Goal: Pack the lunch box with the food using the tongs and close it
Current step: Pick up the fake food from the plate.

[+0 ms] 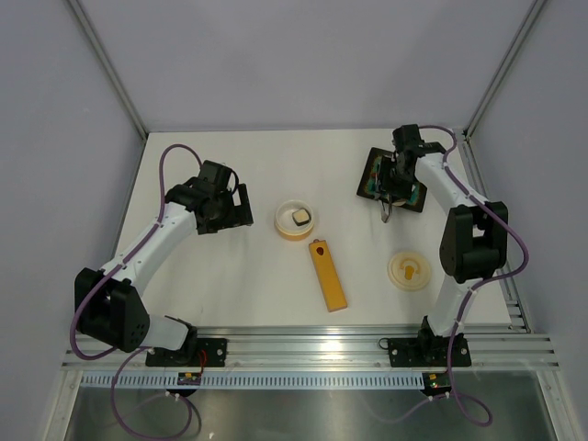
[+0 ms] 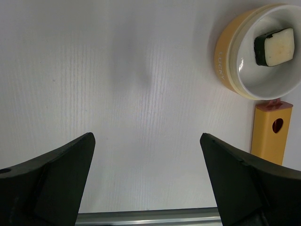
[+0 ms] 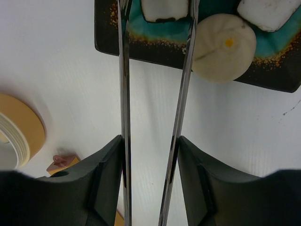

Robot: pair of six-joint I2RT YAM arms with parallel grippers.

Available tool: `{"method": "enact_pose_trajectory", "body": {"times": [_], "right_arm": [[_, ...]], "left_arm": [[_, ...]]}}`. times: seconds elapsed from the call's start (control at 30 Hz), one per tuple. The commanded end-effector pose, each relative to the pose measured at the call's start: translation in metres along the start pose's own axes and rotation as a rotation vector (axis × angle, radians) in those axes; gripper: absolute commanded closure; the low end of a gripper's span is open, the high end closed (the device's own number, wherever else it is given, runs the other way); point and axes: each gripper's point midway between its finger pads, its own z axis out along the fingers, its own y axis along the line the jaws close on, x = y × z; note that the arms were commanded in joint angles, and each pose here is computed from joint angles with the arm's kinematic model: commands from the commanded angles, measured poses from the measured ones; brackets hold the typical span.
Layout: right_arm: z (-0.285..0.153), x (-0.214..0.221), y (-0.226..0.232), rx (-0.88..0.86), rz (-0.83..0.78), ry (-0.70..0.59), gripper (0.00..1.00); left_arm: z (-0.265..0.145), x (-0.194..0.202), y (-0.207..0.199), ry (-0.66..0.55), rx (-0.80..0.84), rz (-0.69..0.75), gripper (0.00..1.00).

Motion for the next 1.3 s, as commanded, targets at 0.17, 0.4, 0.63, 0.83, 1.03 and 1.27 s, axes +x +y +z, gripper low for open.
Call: {"method": "enact_pose_trajectory", "body": {"times": [0.17, 0.4, 0.63, 0.83, 1.03, 1.27], "right_arm": [[-0.037, -0.005, 0.004, -0.005, 0.028, -0.095, 0.45], [-0.045, -0.019, 0.008, -0.010, 0.021, -0.114, 0.43], [-0.033, -0.038, 0.015, -0.023, 0.018, -0.122, 0.44], [-0.019, -0.047, 0.017, -0.009, 0.028, -0.118, 0.44], [-0.010, -0.051, 0.014, 0.015, 0.028, -0.107, 0.36], [-0.001, -0.055, 0.009, 0.044, 0.042, -0.113, 0.34]], "left_arm": [[-0.006, -0.006, -0.004, -0.040, 0.031, 0.000, 0.01], [-0.004, -0.004, -0.004, -0.033, 0.034, 0.003, 0.01], [-0.005, -0.003, -0.002, -0.039, 0.030, 0.002, 0.01], [-0.005, -0.001, 0.001, -0.038, 0.023, 0.003, 0.01], [-0.005, -0.002, 0.001, -0.039, 0.020, 0.003, 0.01], [-0.005, -0.002, 0.000, -0.038, 0.020, 0.009, 0.01]]}}
